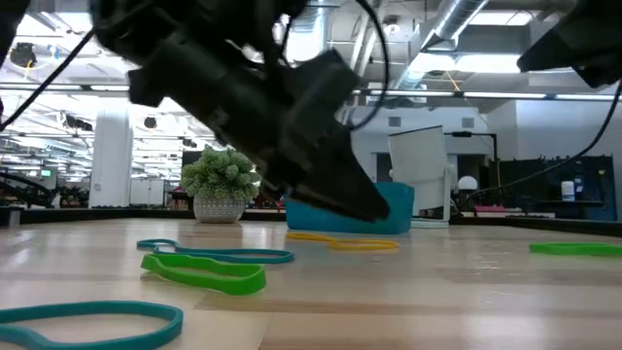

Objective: Pick and place items into bin
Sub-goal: Put the yellow rubber band into the blue bin

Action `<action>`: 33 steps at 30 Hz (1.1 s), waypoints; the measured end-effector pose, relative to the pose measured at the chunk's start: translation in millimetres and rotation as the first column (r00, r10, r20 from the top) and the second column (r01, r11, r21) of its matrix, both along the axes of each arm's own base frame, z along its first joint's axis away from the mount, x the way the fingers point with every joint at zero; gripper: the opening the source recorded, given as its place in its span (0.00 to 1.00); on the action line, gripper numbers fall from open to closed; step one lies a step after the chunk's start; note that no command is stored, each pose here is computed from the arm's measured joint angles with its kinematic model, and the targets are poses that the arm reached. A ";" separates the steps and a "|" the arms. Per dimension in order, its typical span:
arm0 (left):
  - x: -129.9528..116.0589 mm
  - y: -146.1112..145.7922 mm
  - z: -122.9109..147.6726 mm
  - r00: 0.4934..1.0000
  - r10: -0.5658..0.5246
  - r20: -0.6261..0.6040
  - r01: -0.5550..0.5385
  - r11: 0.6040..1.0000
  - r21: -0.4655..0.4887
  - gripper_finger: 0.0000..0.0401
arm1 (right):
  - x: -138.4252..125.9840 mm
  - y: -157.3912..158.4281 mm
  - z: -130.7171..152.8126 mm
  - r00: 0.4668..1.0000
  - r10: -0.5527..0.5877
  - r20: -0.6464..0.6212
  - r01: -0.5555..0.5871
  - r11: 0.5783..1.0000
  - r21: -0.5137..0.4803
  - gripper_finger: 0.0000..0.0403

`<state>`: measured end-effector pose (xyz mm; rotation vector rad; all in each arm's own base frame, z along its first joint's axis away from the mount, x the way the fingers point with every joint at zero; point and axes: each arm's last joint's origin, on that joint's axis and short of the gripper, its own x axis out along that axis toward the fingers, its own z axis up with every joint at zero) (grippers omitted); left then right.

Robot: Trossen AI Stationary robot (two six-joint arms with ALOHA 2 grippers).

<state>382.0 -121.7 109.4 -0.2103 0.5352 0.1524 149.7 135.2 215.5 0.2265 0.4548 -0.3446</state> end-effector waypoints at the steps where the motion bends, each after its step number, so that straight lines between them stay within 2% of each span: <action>1: 3.4 0.7 -0.6 1.000 0.003 -0.030 -0.003 1.000 0.005 0.21 | 0.8 0.8 -2.0 1.000 -0.005 -0.005 0.005 1.000 0.000 0.00; 6: 12.4 1.8 -1.5 0.987 0.049 -0.152 -0.045 0.999 0.026 0.21 | 4.0 3.5 -9.8 0.999 -0.013 -0.031 0.013 1.000 -0.020 0.00; 14: 11.8 -3.6 0.0 0.988 0.060 -0.146 -0.060 0.998 0.002 0.21 | 8.6 0.8 -12.9 0.998 -0.039 -0.042 0.038 0.999 -0.030 0.00; 18: 8.3 -3.0 -3.0 0.980 0.096 -0.176 -0.090 0.995 0.041 0.21 | 10.3 -1.2 -12.9 0.998 -0.060 -0.037 0.059 0.998 -0.015 0.00; 25: 8.0 -4.3 -7.2 0.977 0.113 -0.178 -0.109 0.993 0.035 0.21 | 12.2 -3.4 -13.0 0.996 -0.084 -0.031 0.084 0.996 0.006 0.00; 33: 7.9 -9.4 -24.9 0.971 0.152 -0.184 -0.147 0.988 0.043 0.20 | 13.6 -4.0 -12.4 0.996 -0.091 -0.025 0.091 0.996 0.015 0.00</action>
